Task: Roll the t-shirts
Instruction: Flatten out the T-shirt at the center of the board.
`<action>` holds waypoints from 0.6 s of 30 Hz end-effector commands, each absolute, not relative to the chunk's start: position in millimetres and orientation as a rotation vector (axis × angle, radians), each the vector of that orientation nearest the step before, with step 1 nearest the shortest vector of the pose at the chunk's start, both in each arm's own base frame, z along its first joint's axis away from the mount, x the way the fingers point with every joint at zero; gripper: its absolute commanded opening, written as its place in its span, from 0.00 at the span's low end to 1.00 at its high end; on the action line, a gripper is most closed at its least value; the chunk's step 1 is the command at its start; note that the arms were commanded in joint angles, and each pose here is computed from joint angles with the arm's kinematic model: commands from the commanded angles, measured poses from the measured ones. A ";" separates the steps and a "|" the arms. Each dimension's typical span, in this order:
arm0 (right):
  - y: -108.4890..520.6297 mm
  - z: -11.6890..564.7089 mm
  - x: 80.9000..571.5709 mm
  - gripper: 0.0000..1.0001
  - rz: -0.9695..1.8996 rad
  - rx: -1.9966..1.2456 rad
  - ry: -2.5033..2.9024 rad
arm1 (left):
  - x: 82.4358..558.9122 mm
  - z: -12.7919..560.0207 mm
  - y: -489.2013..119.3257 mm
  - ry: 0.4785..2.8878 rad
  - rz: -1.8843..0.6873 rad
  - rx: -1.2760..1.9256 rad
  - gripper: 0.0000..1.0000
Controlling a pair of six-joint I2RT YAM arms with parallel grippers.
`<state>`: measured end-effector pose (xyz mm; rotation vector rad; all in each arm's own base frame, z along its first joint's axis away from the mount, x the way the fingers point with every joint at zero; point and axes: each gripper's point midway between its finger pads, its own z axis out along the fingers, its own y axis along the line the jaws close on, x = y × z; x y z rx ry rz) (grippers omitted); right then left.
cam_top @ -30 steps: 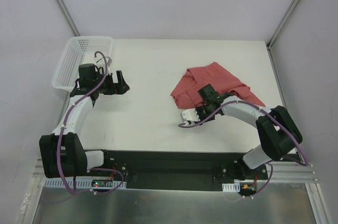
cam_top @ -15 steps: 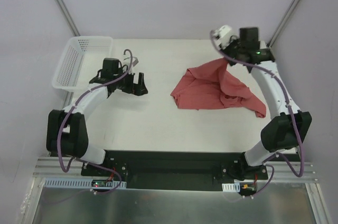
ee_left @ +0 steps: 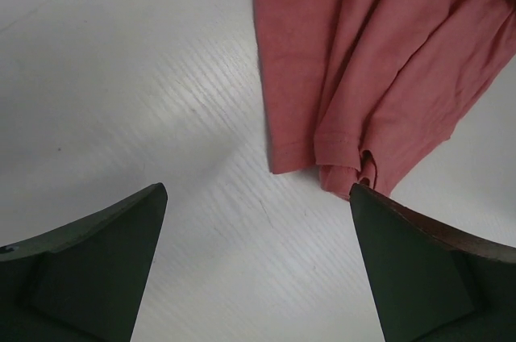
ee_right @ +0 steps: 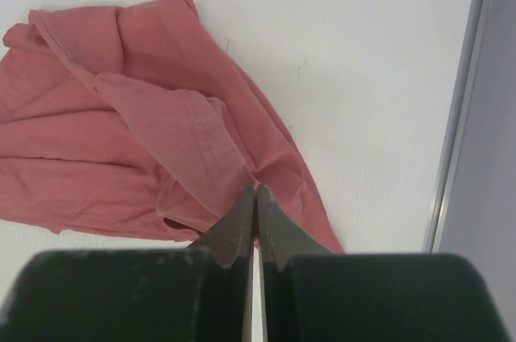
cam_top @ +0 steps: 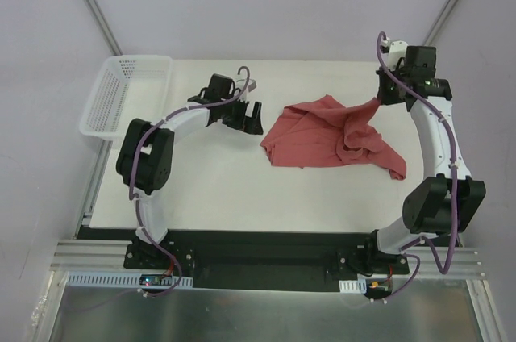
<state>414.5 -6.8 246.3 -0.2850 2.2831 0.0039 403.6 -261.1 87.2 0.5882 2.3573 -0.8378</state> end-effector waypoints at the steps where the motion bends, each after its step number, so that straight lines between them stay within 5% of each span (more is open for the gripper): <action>1: -12.7 258.4 398.1 0.01 0.041 -0.187 2.272 | 408.1 67.7 -273.9 2.409 -0.834 0.540 0.95; 18: -19.6 244.5 395.9 0.01 0.084 -0.139 2.318 | 374.5 8.0 -300.4 2.548 -0.772 0.608 0.50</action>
